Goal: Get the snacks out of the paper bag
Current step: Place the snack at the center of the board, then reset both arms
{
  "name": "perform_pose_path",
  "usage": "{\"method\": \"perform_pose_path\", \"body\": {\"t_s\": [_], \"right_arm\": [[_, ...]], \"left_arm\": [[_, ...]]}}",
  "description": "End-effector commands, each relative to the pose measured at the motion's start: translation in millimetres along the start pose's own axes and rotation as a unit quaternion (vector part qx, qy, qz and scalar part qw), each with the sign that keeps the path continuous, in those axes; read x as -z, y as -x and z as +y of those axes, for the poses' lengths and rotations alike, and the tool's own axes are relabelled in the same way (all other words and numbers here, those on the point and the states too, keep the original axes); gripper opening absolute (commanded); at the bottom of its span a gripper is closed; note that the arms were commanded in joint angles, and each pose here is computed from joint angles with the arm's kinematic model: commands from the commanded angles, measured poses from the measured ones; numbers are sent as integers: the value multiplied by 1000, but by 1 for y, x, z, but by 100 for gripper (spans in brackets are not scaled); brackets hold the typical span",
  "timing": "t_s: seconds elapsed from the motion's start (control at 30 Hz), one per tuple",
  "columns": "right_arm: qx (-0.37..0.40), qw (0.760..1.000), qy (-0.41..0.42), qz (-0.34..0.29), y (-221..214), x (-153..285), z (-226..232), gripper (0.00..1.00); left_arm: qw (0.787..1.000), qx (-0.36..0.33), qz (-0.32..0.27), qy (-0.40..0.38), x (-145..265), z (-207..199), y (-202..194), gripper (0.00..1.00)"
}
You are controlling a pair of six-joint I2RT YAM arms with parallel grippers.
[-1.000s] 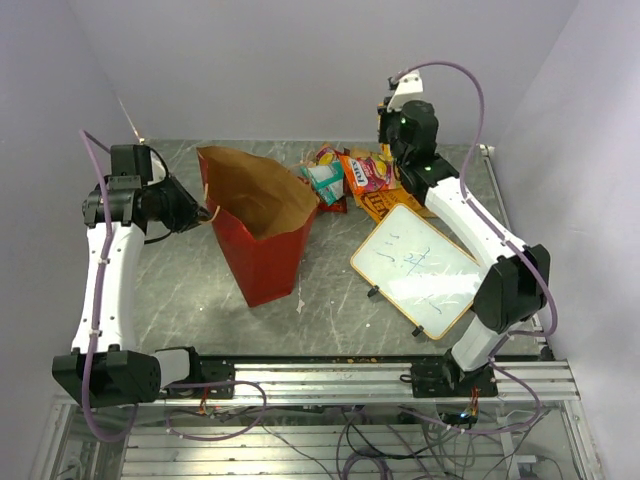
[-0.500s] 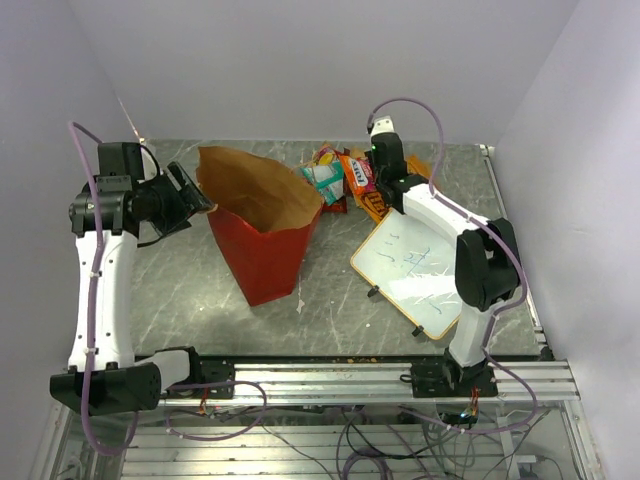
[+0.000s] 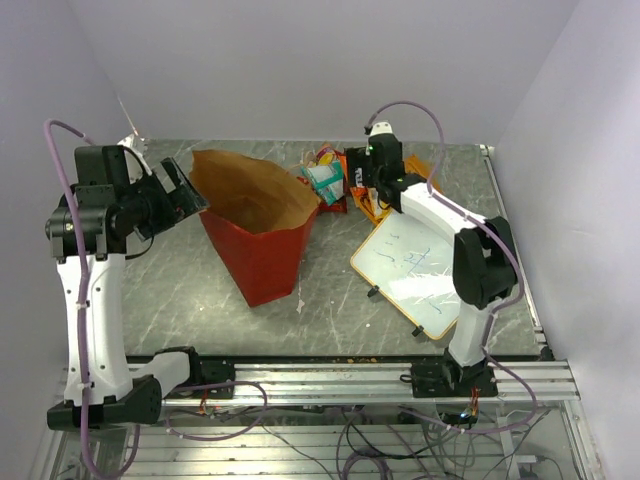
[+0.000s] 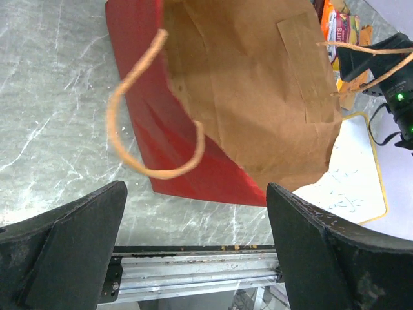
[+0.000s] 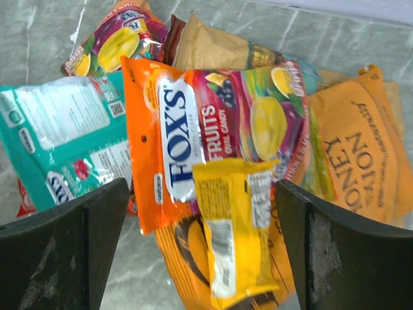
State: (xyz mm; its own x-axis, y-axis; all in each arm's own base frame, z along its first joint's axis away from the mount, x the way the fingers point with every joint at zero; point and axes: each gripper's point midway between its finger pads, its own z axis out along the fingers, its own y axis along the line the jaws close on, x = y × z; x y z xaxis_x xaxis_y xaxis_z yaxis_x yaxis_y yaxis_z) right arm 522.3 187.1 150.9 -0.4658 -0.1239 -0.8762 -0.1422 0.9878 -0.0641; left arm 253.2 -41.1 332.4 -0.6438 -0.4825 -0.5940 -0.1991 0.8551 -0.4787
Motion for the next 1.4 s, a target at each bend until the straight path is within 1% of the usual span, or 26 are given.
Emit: {"method": "perform_pose_path", "body": {"t_s": [0.0,0.13,0.2,0.33,0.43,0.53,0.6,0.67,0.83,0.97,1.1,1.27,1.37], "right_arm": [[-41,998,3,-37,30,43,-7,100],[-121,992,5,-28,34,78,-9,100],[-146,989,24,-23,43,104,-6,100],[-153,985,79,-25,56,162,-2,100],[-187,978,87,-22,55,203,-8,100],[-180,976,116,-20,61,250,-12,100],[-175,974,138,-29,67,283,-14,100],[-177,971,154,-56,77,321,-21,100],[-192,962,156,-112,89,393,-45,100],[-210,960,130,-132,93,426,-65,100],[-218,956,120,-156,104,448,-77,100],[-239,950,115,-165,110,454,-80,100],[-254,946,110,-168,111,455,-82,100]], "left_arm": [[1000,-14,-10,-9,21,-2,-8,100],[1000,-11,-13,-22,38,-6,-18,100],[999,-9,-16,-30,51,-11,-21,100],[998,-5,-26,-48,70,-19,-26,100],[997,-2,-31,-65,78,-26,-27,100],[996,-6,-42,-82,86,-34,-23,100],[995,-11,-50,-90,90,-39,-19,100],[993,-20,-58,-102,95,-45,-14,99],[986,-44,-81,-139,110,-64,0,98],[978,-59,-116,-161,132,-78,11,98],[970,-67,-149,-181,156,-90,19,98],[958,-68,-193,-199,181,-99,24,98],[950,-67,-229,-202,196,-99,26,98]]}}
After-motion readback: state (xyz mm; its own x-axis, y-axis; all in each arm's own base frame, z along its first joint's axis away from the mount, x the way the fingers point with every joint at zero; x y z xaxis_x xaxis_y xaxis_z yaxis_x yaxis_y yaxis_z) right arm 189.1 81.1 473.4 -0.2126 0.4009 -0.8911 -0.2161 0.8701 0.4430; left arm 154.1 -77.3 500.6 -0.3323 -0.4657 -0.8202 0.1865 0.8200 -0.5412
